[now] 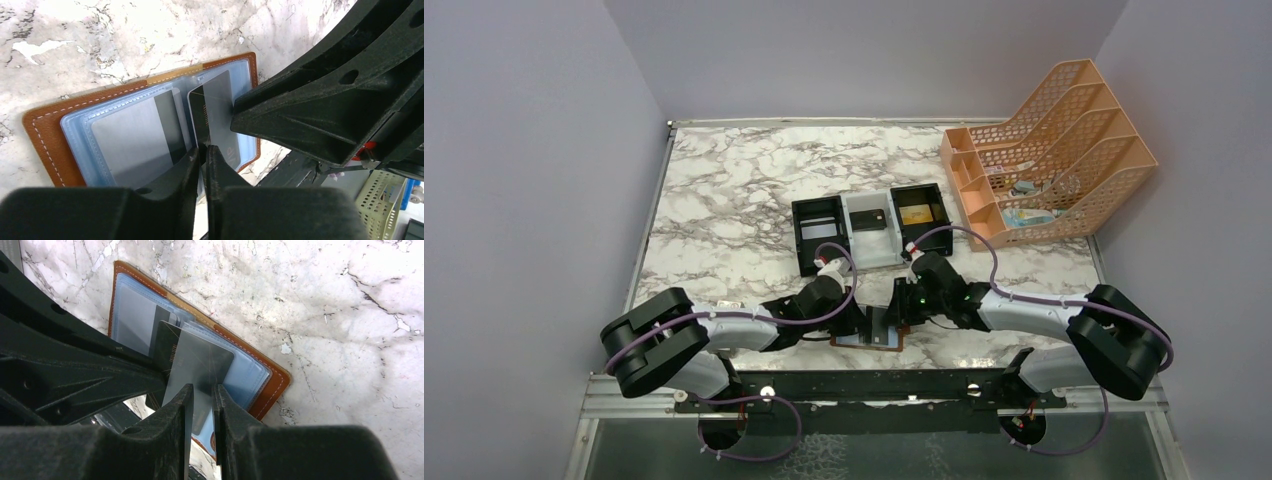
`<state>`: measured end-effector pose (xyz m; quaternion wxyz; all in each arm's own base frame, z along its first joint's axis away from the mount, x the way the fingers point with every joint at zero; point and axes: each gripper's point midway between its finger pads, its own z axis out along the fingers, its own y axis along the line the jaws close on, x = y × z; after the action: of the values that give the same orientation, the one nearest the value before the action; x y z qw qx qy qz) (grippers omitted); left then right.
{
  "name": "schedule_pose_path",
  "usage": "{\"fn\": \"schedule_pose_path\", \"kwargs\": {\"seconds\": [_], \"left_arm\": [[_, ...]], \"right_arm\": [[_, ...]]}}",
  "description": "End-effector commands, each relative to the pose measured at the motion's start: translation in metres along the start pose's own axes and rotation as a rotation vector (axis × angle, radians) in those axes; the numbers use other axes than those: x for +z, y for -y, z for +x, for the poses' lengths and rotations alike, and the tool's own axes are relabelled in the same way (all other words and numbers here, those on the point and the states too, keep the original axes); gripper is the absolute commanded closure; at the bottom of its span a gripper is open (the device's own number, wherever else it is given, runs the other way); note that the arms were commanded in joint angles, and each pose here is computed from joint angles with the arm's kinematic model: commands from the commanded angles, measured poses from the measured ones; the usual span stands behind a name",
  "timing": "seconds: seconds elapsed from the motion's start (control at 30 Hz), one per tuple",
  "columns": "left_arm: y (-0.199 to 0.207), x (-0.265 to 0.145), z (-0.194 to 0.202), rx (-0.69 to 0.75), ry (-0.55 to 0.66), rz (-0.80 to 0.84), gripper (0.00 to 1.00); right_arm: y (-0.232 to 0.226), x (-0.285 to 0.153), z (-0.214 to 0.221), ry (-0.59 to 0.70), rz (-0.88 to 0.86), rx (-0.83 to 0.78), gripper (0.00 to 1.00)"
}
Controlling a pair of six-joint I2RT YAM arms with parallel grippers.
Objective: Take the credit cards out of the card holder
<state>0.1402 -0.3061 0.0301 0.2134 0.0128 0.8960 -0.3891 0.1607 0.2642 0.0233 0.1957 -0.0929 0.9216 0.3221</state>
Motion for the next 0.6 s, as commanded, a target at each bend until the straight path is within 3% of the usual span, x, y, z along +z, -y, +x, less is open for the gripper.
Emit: {"fn": "schedule_pose_path", "kwargs": {"seconds": [0.0, 0.1, 0.57], "left_arm": [[0.013, 0.002, -0.003, 0.017, -0.003, 0.041, 0.93], [0.013, 0.001, -0.004, 0.024, 0.004, 0.041, 1.00], [0.010, -0.018, -0.023, 0.050, 0.080, -0.026, 1.00]], "right_arm": [[0.028, 0.002, 0.014, -0.022, 0.107, 0.005, 0.78], [0.028, 0.001, 0.012, -0.012, 0.113, 0.003, 0.78], [0.007, -0.014, -0.014, 0.067, 0.066, -0.082, 0.78]]}}
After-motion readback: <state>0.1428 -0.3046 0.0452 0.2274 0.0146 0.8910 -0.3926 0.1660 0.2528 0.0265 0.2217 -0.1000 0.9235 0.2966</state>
